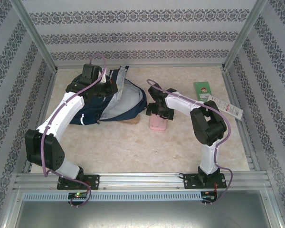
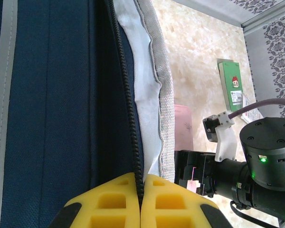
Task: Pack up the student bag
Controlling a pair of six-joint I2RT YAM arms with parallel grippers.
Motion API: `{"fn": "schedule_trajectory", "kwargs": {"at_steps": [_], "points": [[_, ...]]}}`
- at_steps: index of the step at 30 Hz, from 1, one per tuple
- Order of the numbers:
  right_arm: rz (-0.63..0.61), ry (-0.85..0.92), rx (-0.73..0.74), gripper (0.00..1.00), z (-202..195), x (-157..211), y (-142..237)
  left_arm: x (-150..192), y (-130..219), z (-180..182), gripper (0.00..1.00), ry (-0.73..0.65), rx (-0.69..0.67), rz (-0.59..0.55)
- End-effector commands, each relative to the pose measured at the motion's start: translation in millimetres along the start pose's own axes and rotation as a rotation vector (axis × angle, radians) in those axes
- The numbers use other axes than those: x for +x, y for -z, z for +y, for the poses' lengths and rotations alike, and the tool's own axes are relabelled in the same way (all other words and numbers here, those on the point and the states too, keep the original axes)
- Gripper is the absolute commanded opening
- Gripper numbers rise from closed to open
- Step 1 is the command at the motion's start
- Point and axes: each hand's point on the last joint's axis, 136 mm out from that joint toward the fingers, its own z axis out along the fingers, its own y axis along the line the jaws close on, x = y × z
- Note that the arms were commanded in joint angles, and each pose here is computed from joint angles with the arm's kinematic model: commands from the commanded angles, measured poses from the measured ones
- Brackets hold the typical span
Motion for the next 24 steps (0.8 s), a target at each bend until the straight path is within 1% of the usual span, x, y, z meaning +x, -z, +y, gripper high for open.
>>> {"fn": "schedule_trajectory", "kwargs": {"at_steps": [1,6,8,13,20,24], "points": [[0.081,0.059,0.107,0.98,-15.3,25.9,-25.3,-17.0,16.5,-11.9,0.0,-0.013,0.048,-0.075],[0.09,0.105,0.158,0.98,-15.9,27.6,-27.7,-16.3,16.6,-12.0,0.0,-0.01,0.05,-0.073],[0.067,0.128,0.195,0.98,-18.0,27.3,-23.3,-16.7,17.4,-12.4,0.0,-0.013,0.05,-0.075],[0.054,0.117,0.158,0.98,-13.4,26.1,-18.7,-16.8,17.1,-12.3,0.0,-0.011,0.051,-0.076],[-0.035,0.119,0.117,0.98,-4.4,10.1,16.1,-17.0,18.0,-13.1,0.0,-0.01,0.053,-0.077],[-0.055,0.157,0.153,0.98,-5.4,2.9,28.9,-16.6,17.0,-13.1,0.0,-0.008,0.056,-0.076]]}}
